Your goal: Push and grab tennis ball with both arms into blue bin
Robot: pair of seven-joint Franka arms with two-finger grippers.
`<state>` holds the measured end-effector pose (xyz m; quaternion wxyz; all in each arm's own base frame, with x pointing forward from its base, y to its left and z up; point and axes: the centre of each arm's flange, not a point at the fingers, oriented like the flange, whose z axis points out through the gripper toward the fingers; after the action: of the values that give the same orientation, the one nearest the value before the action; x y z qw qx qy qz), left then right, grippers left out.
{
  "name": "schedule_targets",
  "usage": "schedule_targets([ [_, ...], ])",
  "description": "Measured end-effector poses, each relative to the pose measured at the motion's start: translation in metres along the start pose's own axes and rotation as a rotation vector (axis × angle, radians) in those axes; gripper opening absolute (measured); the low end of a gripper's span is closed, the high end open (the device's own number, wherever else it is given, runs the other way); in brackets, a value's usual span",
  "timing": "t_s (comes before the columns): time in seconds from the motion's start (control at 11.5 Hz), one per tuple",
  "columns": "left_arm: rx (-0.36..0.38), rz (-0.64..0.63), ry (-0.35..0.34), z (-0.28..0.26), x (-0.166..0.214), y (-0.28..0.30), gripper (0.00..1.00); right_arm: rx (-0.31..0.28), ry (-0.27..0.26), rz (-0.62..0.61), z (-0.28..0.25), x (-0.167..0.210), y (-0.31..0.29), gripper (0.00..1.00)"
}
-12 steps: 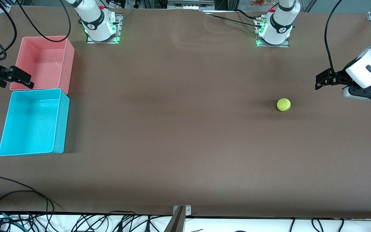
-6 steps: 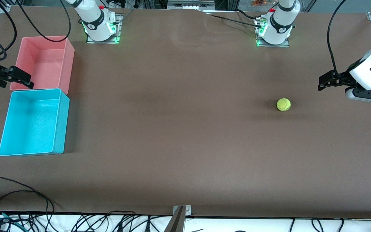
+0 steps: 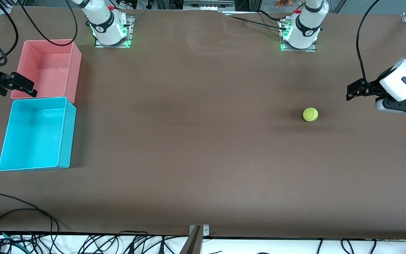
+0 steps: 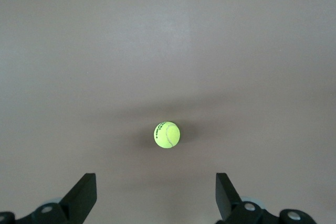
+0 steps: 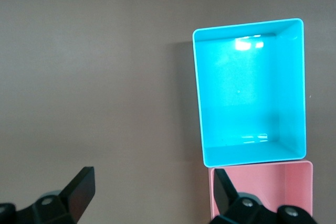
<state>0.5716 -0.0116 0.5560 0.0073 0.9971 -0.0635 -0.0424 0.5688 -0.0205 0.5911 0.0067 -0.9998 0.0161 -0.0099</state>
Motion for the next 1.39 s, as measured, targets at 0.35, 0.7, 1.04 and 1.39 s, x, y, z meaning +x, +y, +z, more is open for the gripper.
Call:
schedule_targets([
  [0.35, 0.001, 0.011, -0.001, 0.001, 0.001, 0.006, 1.00, 0.000, 0.000, 0.000, 0.000, 0.000, 0.000, 1.00],
  [0.7, -0.001, 0.010, -0.010, 0.006, 0.003, 0.005, 0.68, 0.000, 0.000, 0.000, 0.000, 0.000, 0.000, 1.00],
  [1.04, -0.002, 0.029, -0.013, 0.007, 0.003, -0.001, 0.60, 0.000, 0.000, 0.000, 0.000, 0.000, 0.000, 1.00],
  [1.39, -0.002, 0.026, -0.013, 0.007, 0.003, -0.003, 0.79, 0.000, 0.000, 0.000, 0.000, 0.000, 0.000, 1.00],
])
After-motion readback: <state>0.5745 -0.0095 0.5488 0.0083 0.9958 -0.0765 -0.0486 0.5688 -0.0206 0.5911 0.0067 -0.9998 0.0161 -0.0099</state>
